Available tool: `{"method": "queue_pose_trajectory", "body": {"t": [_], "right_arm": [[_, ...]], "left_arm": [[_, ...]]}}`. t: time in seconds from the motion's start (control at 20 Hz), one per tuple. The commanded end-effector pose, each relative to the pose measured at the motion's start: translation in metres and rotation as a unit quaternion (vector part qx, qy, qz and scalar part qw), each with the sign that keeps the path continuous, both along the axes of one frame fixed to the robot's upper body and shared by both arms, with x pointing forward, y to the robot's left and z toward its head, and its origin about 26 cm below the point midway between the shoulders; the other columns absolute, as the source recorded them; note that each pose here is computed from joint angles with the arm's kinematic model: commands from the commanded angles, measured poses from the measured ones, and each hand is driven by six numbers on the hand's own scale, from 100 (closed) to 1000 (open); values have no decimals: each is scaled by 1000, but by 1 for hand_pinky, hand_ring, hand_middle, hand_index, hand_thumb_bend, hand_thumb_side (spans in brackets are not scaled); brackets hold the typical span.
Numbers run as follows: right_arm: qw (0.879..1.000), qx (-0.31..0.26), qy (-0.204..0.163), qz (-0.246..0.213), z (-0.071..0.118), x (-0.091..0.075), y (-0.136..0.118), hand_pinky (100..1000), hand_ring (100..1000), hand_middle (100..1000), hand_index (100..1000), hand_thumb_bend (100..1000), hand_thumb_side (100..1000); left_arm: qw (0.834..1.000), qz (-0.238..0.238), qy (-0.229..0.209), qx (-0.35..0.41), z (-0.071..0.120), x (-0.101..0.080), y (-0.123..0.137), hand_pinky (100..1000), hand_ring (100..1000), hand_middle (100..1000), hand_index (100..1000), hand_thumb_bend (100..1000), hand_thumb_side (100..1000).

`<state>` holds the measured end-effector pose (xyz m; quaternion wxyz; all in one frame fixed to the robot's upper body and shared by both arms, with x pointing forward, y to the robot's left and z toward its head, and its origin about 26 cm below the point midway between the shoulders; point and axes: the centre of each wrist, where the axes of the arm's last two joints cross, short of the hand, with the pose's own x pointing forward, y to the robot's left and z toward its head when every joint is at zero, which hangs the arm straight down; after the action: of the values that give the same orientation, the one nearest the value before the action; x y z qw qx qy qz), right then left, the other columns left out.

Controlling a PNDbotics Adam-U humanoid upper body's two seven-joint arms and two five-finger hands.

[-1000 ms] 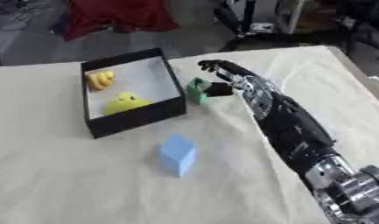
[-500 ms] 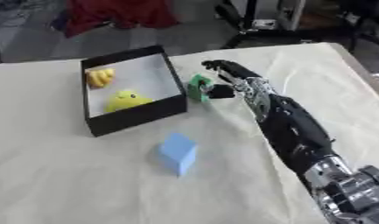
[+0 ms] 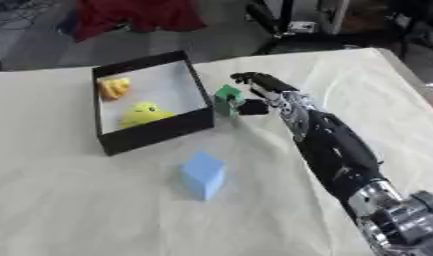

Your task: Pick up objects on the table and place them in the box.

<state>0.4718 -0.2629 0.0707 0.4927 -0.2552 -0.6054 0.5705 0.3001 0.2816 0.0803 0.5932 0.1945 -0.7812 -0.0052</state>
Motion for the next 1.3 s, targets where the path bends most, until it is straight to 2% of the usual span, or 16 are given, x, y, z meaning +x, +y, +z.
{"method": "queue_pose_trajectory", "body": {"t": [0.05, 0.5, 0.95, 1.05, 1.1, 1.15, 1.2, 1.3], "right_arm": [[1000, 11, -19, 12, 20, 5, 3, 857, 916, 865, 984, 100, 764], [999, 33, -19, 28, 33, 6, 10, 857, 917, 864, 984, 100, 782], [1000, 14, 0, 14, 23, 5, 7, 856, 916, 872, 988, 100, 790], [1000, 8, 3, 12, 20, 5, 6, 857, 917, 876, 989, 100, 761], [1000, 4, 4, 13, 19, 4, 6, 857, 918, 881, 992, 100, 696], [1000, 0, 5, 15, 19, 4, 6, 857, 918, 882, 993, 100, 698], [1000, -6, 5, 17, 18, 4, 6, 859, 919, 889, 998, 100, 635], [1000, -17, 5, 22, 18, 4, 7, 861, 920, 897, 1000, 100, 606]], "left_arm": [[1000, -1, -16, 7, 10, 2, 2, 670, 587, 608, 804, 783, 689], [1000, -2, -16, 7, 10, 2, 2, 670, 587, 607, 804, 783, 689], [1000, -2, -18, 7, 11, 2, 1, 670, 588, 608, 804, 781, 689], [1000, -2, -18, 7, 11, 2, 1, 670, 588, 608, 804, 782, 689], [1000, -2, -18, 7, 11, 2, 1, 670, 588, 608, 804, 781, 688], [1000, -2, -18, 7, 11, 2, 1, 670, 588, 608, 804, 782, 688], [1000, -2, -19, 7, 11, 2, 1, 670, 588, 608, 805, 782, 688], [1000, -3, -19, 6, 11, 2, 1, 670, 588, 608, 804, 783, 688]]}}
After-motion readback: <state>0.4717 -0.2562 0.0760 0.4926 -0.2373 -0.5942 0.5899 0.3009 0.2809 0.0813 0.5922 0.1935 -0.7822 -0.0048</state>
